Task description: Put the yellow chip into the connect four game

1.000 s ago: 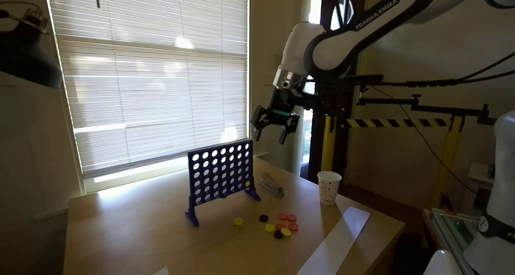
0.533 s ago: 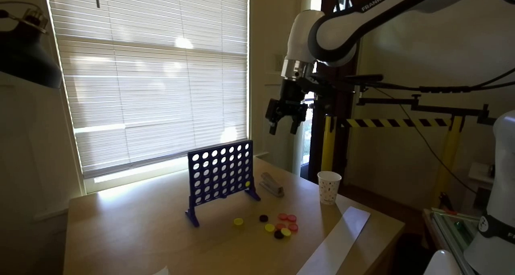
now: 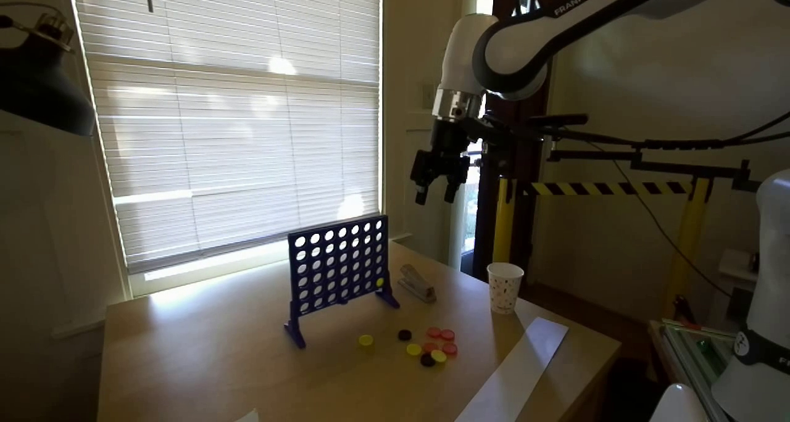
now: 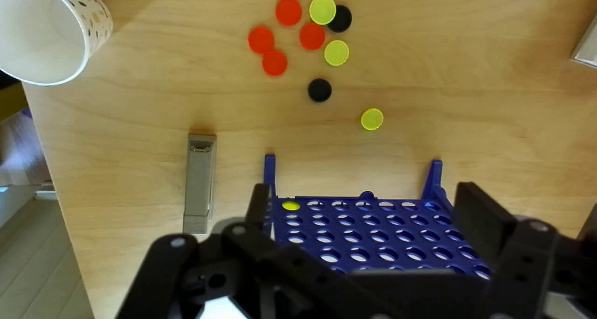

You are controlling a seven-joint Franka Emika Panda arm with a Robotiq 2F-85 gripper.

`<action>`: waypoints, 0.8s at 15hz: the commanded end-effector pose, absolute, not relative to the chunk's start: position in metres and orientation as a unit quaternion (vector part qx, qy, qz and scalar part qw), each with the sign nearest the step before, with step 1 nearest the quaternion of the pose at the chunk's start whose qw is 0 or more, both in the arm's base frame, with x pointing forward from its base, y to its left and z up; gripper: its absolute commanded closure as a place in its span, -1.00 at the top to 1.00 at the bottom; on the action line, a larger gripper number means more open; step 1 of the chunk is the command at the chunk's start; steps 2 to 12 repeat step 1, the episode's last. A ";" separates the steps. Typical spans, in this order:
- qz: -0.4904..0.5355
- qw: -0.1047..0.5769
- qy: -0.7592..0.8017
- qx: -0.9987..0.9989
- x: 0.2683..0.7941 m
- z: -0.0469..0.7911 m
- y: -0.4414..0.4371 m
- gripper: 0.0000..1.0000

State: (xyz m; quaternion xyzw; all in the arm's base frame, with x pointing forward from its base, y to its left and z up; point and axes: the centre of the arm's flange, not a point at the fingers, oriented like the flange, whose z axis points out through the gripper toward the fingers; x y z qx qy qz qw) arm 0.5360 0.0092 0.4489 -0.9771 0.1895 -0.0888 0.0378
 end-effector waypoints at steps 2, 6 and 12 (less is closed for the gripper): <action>-0.089 0.038 0.189 -0.977 0.536 0.449 0.009 1.00; -0.089 0.038 0.189 -0.977 0.536 0.449 0.009 1.00; -0.089 0.038 0.189 -0.977 0.536 0.449 0.009 1.00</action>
